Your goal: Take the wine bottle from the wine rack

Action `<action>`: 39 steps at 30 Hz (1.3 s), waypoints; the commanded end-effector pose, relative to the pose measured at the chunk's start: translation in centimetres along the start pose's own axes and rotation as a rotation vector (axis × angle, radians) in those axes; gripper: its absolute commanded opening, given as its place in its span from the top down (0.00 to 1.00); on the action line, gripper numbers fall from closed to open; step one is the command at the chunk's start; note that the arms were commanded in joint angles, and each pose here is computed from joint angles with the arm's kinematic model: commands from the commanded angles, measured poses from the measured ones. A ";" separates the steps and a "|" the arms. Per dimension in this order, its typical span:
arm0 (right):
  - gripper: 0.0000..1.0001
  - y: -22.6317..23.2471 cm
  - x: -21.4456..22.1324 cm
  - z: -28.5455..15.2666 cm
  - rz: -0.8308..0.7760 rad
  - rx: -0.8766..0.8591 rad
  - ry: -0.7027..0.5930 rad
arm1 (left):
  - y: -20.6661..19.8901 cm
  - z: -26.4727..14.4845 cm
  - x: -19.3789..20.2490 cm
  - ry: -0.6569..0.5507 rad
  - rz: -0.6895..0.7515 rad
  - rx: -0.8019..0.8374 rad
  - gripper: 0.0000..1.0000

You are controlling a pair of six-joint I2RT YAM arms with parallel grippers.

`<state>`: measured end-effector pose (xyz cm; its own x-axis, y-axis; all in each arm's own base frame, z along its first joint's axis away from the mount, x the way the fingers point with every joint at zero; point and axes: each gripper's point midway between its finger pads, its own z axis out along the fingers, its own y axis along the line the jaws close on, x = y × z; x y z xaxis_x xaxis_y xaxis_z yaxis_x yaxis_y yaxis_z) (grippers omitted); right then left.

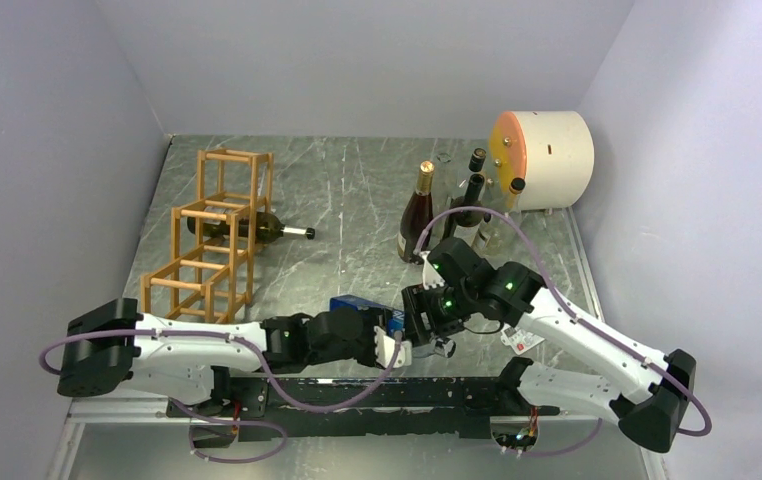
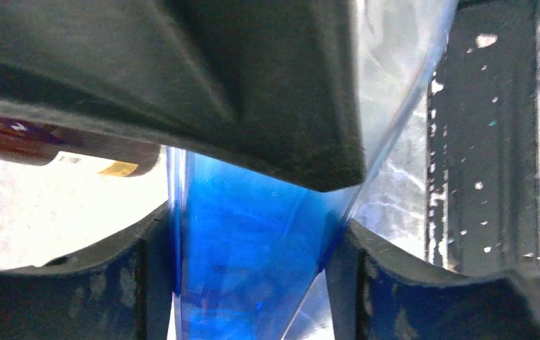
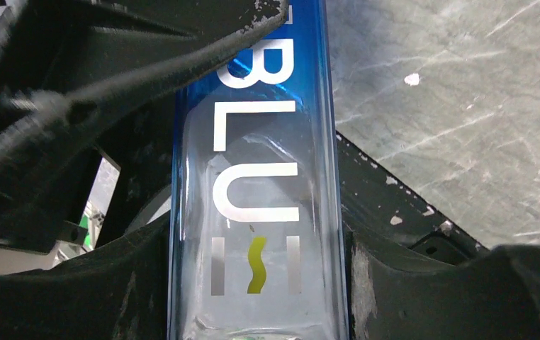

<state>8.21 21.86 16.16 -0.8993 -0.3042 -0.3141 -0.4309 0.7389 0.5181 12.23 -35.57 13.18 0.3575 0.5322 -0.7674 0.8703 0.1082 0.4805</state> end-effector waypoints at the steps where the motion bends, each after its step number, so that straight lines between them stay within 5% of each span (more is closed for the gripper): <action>1: 0.73 3.7 -4.6 -2.7 -0.102 -0.121 -0.224 | 3.2 -0.3 -1.9 -0.088 -0.262 -0.175 0.77; 2: 0.66 3.8 -5.0 -2.9 -0.102 -0.118 -0.248 | 3.2 -0.4 -1.6 -0.082 -0.300 -0.189 0.91; 6: 0.28 3.8 -6.7 -3.2 -0.086 -0.101 -0.328 | 3.4 -1.0 -0.4 -0.073 -0.486 -0.258 0.93; 12: 0.03 4.2 -8.6 -3.8 -0.056 -0.109 -0.429 | 3.9 -3.0 0.1 -0.140 -0.709 -0.333 0.93; 22: 0.00 3.6 -11.0 -6.1 -0.039 -0.077 -0.619 | 5.3 -4.4 -0.5 -0.175 -0.805 -0.397 0.93; 39: 0.04 1.0 -10.7 -1.1 0.064 -0.032 -0.578 | 5.5 -4.4 -2.8 -0.216 -0.808 -0.347 0.93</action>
<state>16.05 25.05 20.07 -0.7763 0.0560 -0.6278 -0.4039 0.7205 0.5637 14.78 -30.62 14.26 -0.2651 0.1862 -0.9461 0.7127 0.6987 -0.0622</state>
